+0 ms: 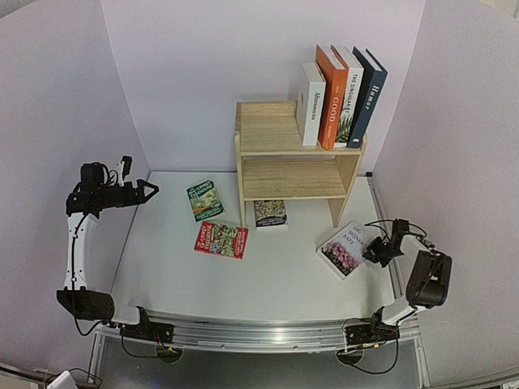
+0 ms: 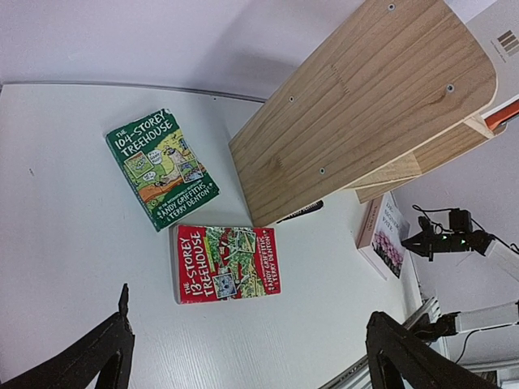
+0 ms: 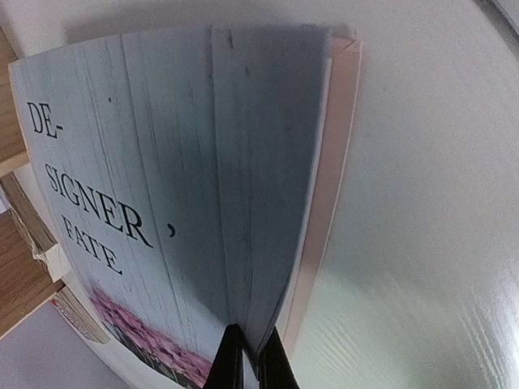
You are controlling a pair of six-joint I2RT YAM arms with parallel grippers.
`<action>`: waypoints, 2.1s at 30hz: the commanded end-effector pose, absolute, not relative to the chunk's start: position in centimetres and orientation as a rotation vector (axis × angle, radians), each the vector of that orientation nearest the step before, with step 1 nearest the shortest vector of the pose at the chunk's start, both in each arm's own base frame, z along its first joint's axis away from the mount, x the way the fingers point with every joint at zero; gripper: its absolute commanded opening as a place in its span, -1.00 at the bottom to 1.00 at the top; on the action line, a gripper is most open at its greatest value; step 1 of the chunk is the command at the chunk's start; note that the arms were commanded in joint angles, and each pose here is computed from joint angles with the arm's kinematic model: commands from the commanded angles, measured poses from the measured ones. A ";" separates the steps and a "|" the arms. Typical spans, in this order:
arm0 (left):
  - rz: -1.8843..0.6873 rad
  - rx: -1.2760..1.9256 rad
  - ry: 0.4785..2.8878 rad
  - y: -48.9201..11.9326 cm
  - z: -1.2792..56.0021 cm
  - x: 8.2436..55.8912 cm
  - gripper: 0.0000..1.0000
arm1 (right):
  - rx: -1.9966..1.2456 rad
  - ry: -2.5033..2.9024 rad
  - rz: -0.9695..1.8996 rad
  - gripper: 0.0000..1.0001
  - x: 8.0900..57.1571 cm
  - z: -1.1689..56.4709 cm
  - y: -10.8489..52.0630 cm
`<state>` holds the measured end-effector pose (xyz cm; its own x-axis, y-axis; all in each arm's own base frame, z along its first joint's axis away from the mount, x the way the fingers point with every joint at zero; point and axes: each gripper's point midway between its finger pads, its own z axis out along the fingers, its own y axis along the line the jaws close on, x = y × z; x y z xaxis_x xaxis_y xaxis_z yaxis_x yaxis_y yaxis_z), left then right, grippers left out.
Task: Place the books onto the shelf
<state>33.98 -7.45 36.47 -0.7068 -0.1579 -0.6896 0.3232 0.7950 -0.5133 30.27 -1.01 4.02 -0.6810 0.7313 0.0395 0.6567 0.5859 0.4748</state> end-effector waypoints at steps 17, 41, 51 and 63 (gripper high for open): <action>-0.958 0.313 2.254 -11.7 33.0 32.7 0.96 | 0.344 2.948 0.772 -1.00 24.5 11.5 19.0; -1.173 1.217 2.207 -21.1 23.1 23.8 0.99 | -0.877 2.526 0.933 -1.00 22.8 20.8 41.3; -1.211 1.623 1.880 -23.9 21.3 23.4 0.99 | -1.126 2.314 1.070 -1.00 21.8 24.0 46.0; -1.200 1.688 1.750 -24.4 23.6 23.6 0.99 | -1.301 2.090 1.192 -1.00 20.6 28.2 48.1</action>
<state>23.69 -23.83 21.41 -0.2145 0.6243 -0.7512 0.9443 -0.0640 -0.3228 21.23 46.74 25.81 -0.5723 -0.5322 -0.6239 -0.8190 0.3327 0.4675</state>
